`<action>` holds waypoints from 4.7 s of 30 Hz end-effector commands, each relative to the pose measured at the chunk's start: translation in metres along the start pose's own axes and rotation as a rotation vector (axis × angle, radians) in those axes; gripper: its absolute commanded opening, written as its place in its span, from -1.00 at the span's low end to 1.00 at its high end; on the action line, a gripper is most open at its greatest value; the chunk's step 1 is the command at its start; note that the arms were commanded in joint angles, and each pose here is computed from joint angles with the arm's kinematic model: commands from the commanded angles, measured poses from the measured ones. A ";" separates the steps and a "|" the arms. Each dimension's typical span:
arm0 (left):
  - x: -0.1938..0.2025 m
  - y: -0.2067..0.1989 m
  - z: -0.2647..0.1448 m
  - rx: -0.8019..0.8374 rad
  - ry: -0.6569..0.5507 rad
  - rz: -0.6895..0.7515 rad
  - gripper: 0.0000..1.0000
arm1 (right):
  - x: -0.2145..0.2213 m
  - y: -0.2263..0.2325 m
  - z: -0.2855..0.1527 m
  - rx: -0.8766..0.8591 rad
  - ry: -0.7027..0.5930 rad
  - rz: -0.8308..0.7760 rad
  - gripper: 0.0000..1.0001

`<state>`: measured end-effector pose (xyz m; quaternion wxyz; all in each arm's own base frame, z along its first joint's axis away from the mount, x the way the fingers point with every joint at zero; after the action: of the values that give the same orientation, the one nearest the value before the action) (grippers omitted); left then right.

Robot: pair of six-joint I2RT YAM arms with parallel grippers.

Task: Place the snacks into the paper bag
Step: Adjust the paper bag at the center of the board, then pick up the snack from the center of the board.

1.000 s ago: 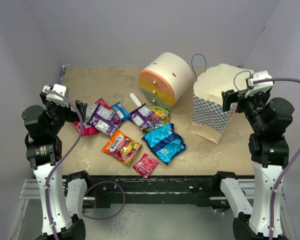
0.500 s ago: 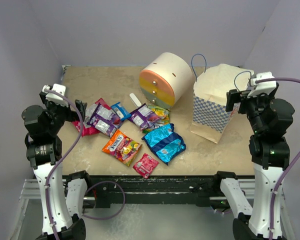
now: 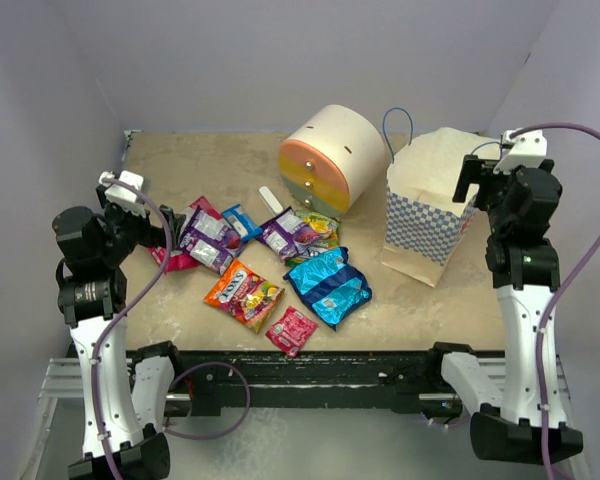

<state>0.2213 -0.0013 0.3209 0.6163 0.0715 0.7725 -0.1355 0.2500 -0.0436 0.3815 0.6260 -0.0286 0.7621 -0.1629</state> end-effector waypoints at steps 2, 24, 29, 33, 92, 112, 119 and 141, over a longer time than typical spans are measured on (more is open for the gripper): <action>-0.005 -0.006 -0.001 0.042 -0.042 0.007 0.98 | 0.016 -0.001 0.020 0.066 0.020 0.039 0.99; 0.003 -0.006 -0.002 0.052 -0.020 0.042 0.98 | 0.053 0.008 0.080 0.084 0.129 -0.036 -0.13; 0.009 -0.005 0.000 0.064 0.012 0.058 0.98 | 0.048 0.010 0.081 0.044 0.129 -0.060 -0.42; 0.013 -0.006 0.002 0.084 0.025 0.049 0.99 | 0.043 0.018 0.077 -0.032 0.111 -0.064 -0.70; 0.141 -0.064 0.081 0.530 0.538 0.332 0.99 | -0.006 0.005 0.004 -0.219 0.085 -0.289 0.50; 0.209 -0.202 0.165 0.900 0.666 0.325 0.74 | -0.020 0.048 -0.032 -0.587 -0.071 -0.275 0.52; 0.230 -0.217 0.165 0.957 0.687 0.362 0.53 | -0.011 0.052 -0.031 -0.597 -0.063 -0.254 0.53; 0.215 -0.233 0.153 1.009 0.618 0.495 -1.00 | -0.003 0.066 -0.032 -0.703 -0.070 -0.241 0.54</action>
<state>0.2396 -0.2789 0.0713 0.2123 0.5305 0.7532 -0.3258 0.2296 0.0185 0.3560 0.5586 -0.3144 0.7673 0.0193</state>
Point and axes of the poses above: each gripper's point midway between its finger pads, its own z axis out along the fingers, its own y axis along the line the jaws close on, x = y × z, the point moved 5 cm from there along -z, back along the fingers, and after that the axes turned 10 degrees about -z, right-handed, at the moved point
